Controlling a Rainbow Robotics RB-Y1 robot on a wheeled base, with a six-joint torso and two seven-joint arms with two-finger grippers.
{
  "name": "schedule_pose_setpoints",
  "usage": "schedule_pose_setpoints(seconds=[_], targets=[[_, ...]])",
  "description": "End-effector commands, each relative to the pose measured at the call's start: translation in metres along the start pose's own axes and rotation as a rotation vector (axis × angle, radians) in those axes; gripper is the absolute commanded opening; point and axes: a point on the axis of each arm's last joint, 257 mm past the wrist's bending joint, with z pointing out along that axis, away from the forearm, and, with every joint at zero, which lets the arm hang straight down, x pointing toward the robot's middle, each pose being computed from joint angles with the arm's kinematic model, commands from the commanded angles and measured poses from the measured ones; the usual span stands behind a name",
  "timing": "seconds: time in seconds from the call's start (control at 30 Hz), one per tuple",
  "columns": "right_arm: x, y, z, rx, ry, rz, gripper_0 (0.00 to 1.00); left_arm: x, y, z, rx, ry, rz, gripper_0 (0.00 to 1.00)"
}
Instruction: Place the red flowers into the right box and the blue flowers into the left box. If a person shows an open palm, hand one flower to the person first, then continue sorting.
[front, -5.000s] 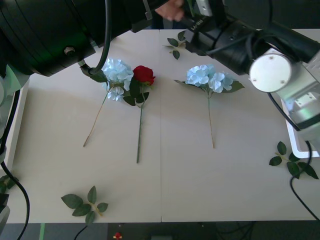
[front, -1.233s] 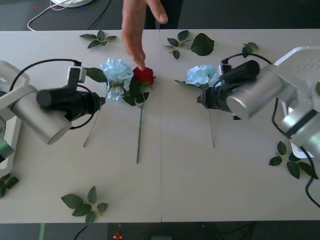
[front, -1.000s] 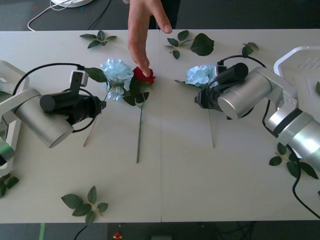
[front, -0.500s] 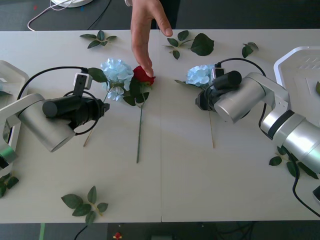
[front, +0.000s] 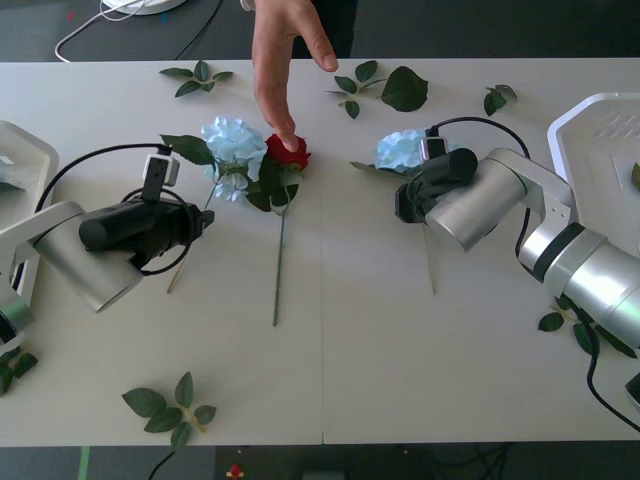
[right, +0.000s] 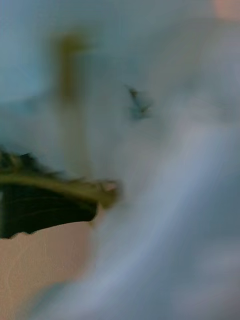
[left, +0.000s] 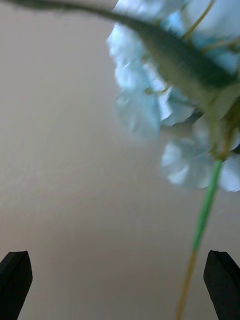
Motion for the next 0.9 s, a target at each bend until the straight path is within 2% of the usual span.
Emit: schedule_pose_setpoints(seconds=[0.03,0.23,0.47,0.9], targets=[[-0.026,0.030,-0.007,-0.041,-0.051,0.004,0.00,0.003,0.016,-0.002,-0.020,-0.001,0.052,1.00],[-0.035,0.028,-0.008,-0.054,-0.083,-0.005,0.00,0.003,0.016,-0.002,-0.020,-0.001,0.052,1.00],[-0.071,0.034,-0.039,-0.136,-0.208,-0.025,0.00,0.003,0.016,-0.002,-0.020,-0.001,0.052,1.00],[-0.156,0.060,-0.186,-0.441,-0.637,-0.021,0.00,0.003,0.016,-0.002,-0.020,-0.001,0.052,1.00]])
